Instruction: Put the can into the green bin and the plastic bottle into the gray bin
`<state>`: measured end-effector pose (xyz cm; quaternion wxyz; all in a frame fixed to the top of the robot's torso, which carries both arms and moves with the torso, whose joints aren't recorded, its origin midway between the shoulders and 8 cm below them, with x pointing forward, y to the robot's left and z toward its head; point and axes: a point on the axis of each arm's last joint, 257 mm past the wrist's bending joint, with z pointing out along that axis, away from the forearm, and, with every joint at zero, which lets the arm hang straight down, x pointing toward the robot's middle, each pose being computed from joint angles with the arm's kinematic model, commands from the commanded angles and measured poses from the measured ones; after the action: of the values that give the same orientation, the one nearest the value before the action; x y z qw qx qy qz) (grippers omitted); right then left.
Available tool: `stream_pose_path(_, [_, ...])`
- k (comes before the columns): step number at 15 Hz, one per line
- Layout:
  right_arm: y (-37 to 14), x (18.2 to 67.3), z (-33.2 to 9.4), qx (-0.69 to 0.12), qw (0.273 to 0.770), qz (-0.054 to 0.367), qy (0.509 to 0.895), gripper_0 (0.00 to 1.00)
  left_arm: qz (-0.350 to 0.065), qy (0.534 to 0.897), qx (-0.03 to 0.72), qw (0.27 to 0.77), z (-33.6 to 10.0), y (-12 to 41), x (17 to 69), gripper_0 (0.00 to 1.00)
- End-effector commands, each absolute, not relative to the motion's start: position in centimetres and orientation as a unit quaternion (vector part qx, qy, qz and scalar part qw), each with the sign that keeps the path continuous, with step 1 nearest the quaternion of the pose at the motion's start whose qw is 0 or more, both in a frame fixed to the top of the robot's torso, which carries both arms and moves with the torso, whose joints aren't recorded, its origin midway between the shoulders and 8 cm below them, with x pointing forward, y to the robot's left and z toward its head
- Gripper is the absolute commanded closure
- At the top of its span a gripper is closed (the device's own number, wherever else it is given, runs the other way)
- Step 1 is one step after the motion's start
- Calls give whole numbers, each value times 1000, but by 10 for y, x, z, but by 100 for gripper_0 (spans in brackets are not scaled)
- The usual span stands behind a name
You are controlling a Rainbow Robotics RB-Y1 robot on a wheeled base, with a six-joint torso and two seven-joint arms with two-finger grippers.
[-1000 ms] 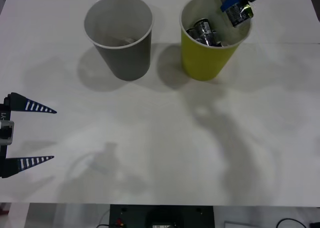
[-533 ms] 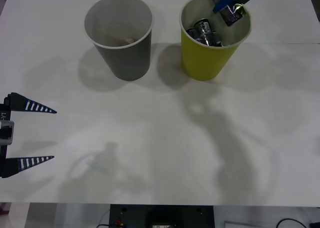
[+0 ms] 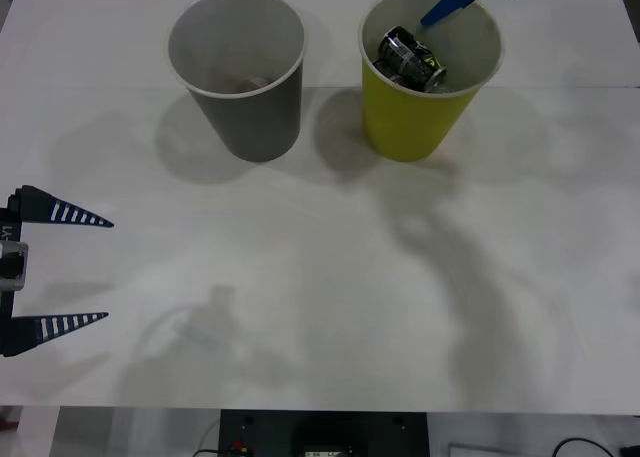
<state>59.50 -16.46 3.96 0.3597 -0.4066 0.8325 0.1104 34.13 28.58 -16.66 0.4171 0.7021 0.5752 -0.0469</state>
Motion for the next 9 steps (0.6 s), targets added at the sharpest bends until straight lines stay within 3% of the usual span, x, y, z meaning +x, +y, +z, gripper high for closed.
stream_pose_path(1, [-176,571,44,-425,360,126,821,0,-47,575,702,417,-167,286,341,0])
stream_pose_path(9, [-212,489,13,-511,405,123,748,0,-47,575,702,417,-167,286,341,0])
